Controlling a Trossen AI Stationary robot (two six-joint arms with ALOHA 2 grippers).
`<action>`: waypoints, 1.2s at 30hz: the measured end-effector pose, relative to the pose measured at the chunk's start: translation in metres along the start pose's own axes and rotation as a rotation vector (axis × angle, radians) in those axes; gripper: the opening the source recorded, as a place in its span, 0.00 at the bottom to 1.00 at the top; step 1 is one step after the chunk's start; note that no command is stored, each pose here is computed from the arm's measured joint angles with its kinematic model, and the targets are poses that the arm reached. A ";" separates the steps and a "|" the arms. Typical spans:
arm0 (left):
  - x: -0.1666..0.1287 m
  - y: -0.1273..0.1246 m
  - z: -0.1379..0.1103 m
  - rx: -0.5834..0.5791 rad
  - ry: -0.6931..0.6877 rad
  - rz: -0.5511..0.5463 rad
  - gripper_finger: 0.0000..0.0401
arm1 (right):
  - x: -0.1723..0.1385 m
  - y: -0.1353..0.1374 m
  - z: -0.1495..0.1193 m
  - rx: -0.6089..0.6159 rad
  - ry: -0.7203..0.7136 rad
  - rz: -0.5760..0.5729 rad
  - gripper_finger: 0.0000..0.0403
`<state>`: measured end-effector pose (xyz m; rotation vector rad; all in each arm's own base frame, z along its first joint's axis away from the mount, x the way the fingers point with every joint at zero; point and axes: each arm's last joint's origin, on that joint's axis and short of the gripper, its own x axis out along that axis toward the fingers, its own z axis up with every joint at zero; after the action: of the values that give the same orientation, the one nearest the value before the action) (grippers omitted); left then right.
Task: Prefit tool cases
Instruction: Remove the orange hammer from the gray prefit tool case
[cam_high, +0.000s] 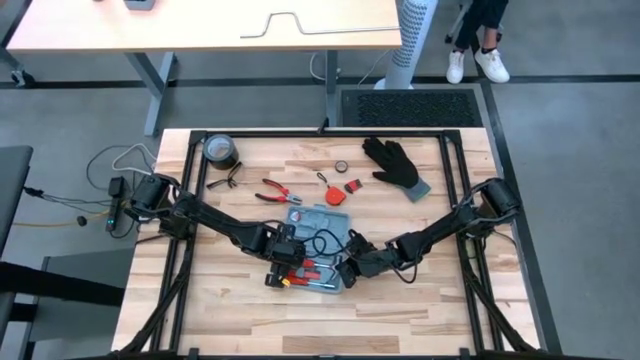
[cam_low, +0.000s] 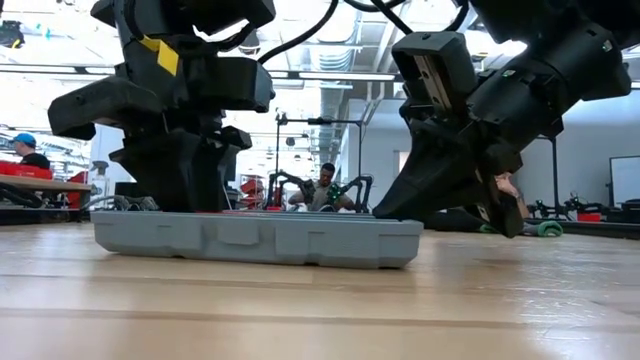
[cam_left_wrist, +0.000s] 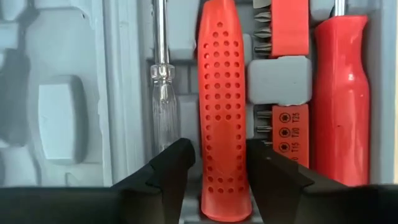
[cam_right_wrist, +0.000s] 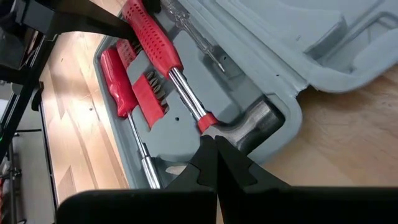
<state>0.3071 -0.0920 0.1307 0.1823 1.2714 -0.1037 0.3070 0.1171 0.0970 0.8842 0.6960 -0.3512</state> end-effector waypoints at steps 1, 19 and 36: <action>0.001 0.000 0.000 0.000 0.002 0.000 0.37 | 0.000 0.000 0.000 0.000 -0.001 0.000 0.00; 0.005 -0.001 0.002 -0.103 -0.059 0.061 0.20 | 0.000 0.002 0.000 0.005 -0.064 0.007 0.00; -0.053 0.006 0.009 -0.188 -0.220 0.061 0.16 | -0.010 0.025 -0.011 0.021 -0.314 0.132 0.01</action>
<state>0.3010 -0.0889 0.1847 0.0462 1.0486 0.0472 0.3088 0.1409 0.1138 0.8662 0.3429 -0.3698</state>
